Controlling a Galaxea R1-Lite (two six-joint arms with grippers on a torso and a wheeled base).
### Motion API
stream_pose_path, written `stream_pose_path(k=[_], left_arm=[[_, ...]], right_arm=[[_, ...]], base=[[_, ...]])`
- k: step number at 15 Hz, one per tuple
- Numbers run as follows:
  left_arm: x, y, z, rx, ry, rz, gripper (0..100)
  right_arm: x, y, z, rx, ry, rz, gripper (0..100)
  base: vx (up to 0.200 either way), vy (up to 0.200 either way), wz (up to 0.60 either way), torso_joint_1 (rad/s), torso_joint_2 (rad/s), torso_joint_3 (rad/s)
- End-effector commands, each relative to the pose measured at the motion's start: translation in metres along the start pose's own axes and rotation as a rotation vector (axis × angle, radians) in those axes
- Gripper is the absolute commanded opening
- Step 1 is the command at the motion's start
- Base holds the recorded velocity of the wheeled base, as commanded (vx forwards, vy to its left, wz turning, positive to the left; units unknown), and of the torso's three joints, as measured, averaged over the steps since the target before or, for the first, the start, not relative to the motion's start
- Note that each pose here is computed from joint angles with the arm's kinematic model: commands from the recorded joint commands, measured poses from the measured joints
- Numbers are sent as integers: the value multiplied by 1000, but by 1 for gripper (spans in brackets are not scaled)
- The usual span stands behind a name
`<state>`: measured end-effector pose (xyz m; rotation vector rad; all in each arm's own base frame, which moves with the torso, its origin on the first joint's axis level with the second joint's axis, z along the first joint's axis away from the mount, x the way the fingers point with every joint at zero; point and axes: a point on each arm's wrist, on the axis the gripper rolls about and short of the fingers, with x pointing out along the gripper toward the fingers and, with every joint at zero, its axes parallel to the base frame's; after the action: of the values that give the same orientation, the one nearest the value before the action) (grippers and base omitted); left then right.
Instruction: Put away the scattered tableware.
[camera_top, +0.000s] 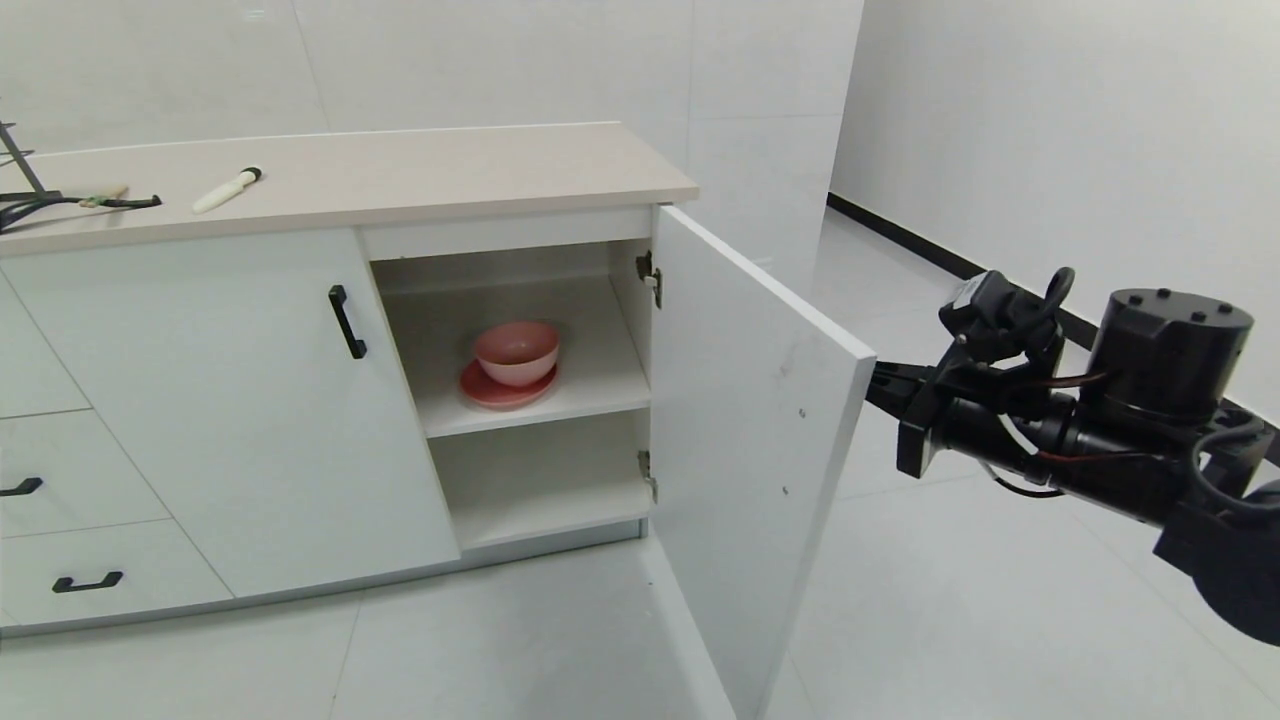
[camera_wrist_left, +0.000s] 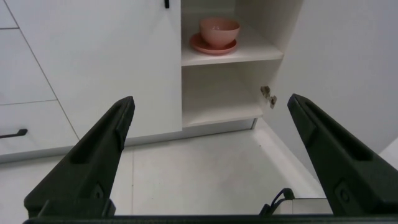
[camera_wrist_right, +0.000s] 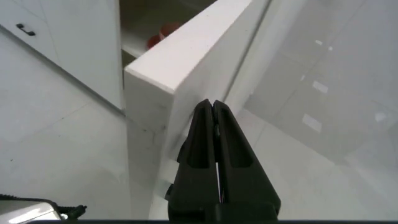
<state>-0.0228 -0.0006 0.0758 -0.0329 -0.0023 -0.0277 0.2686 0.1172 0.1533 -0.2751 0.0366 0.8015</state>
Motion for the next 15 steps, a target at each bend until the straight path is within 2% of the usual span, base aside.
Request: stream_pose_path(k=[1,7,13,15], left_arm=[[0,0,0,-1,0,0,100],[0,0,0,1,1,0,100],[0,0,0,-1,0,0,100],[0,0,0,-1,0,0,100]], right_arm=[[2,8,3,-5,-8,28,0],[22,26,11,-21,-47,105,0],[62,50,3,13,-81,193,0],[81,57,4,13,-133,213,0]], base=[[0,0,0,0,0,0],[0,0,0,0,0,0],[0,0,0,0,0,0],[0,0,0,0,0,0]])
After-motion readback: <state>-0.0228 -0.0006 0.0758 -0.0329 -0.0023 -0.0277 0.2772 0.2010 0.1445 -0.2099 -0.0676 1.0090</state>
